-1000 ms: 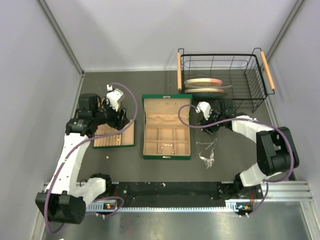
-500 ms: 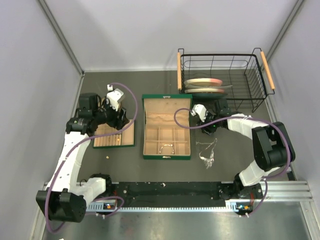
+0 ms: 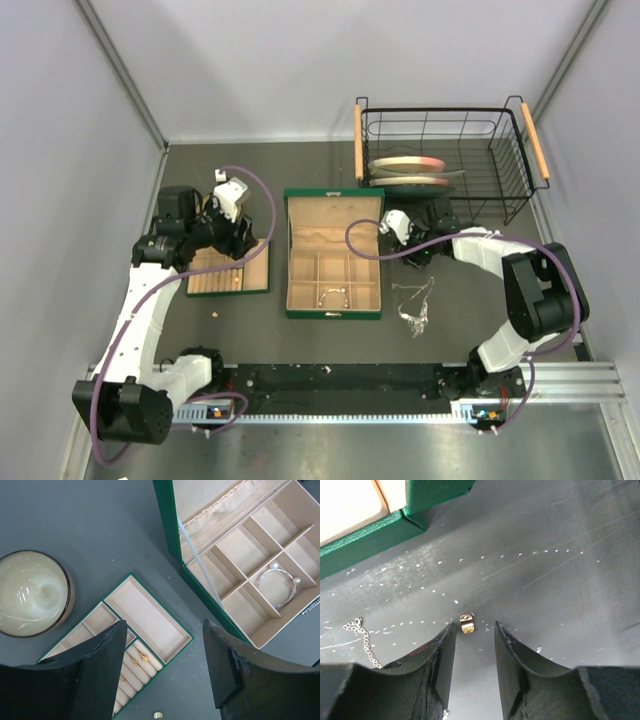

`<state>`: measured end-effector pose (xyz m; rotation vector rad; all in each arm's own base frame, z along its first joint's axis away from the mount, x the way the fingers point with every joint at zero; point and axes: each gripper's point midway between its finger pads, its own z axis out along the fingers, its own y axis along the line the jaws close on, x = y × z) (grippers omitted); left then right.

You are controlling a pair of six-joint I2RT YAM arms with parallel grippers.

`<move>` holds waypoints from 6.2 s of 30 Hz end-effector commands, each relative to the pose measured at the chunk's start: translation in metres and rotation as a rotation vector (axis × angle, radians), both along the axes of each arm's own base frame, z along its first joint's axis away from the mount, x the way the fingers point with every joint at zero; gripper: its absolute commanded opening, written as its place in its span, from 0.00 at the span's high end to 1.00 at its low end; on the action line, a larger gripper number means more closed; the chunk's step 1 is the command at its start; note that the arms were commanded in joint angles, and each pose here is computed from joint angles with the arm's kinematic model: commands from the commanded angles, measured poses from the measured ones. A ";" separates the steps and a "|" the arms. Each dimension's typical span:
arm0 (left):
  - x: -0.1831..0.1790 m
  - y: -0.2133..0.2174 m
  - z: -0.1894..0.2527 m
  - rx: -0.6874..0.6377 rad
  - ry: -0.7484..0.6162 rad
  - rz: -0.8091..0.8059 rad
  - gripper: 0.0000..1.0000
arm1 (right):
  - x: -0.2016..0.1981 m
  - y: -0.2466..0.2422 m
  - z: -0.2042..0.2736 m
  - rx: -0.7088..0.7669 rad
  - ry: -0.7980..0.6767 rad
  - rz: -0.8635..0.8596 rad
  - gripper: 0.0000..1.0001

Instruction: Organize the mixed jewelry

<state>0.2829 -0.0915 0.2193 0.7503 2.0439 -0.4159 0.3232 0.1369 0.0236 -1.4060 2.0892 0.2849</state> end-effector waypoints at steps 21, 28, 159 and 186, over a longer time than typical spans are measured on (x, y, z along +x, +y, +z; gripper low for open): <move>0.009 0.005 0.006 0.019 -0.046 0.000 0.33 | 0.005 0.011 0.001 -0.029 0.006 0.042 0.91; 0.008 0.008 0.011 0.027 -0.058 0.008 0.33 | 0.002 0.009 0.013 -0.022 -0.013 0.042 0.97; 0.008 0.211 0.005 -0.067 0.073 0.533 0.36 | -0.161 0.390 0.044 0.077 0.006 0.516 0.64; -0.097 0.106 -0.088 0.409 0.203 -0.316 0.41 | -0.087 0.224 0.219 0.325 -0.048 0.161 0.60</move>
